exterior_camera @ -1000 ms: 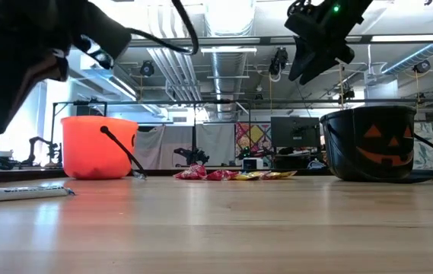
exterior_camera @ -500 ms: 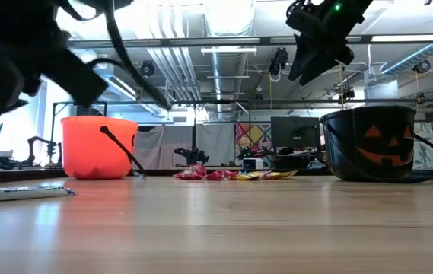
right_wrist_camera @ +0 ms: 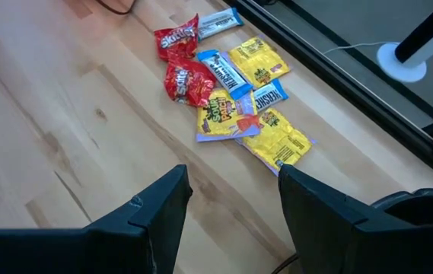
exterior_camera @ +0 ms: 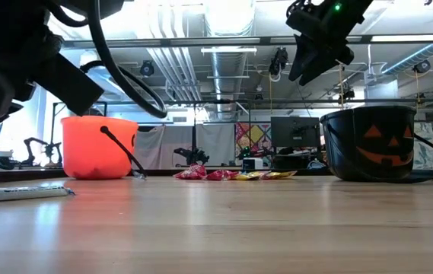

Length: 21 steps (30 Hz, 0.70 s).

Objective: Sort candy by brand, put in halloween buckets
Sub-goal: Put the red candy into the purple bucket

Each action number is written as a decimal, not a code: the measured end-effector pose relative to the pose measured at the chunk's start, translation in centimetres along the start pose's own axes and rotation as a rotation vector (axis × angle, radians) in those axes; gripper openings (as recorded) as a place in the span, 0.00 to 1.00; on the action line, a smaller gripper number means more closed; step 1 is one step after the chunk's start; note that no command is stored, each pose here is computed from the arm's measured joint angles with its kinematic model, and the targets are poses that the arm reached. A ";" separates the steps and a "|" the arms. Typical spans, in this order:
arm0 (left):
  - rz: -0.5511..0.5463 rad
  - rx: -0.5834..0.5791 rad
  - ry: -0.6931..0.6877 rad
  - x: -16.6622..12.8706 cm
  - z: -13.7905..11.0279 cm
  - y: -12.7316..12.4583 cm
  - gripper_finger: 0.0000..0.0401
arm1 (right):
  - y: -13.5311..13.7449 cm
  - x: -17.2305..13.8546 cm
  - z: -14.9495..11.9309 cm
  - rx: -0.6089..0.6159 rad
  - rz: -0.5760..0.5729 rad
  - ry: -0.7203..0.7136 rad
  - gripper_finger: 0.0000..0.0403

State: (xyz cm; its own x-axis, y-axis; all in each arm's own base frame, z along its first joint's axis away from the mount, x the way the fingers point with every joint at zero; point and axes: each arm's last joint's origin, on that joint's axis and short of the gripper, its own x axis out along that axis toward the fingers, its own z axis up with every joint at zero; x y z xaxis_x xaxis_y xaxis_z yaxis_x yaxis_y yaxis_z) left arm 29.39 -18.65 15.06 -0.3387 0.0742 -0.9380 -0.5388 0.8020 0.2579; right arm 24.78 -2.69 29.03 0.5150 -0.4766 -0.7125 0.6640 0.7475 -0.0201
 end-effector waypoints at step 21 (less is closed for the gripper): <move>-0.005 0.016 0.005 1.9 -0.3 -0.1 0.33 | 0.0 0.0 0.0 0.009 -0.006 -0.004 0.49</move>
State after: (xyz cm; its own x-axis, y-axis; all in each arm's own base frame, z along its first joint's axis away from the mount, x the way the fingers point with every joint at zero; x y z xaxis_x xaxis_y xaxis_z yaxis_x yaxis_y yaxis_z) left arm 28.58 -18.73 13.29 -0.3400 0.0674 -0.9380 -0.5278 0.8118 0.2496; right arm 24.77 -2.71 29.03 0.5127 -0.4830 -0.7099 0.6720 0.7403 -0.0184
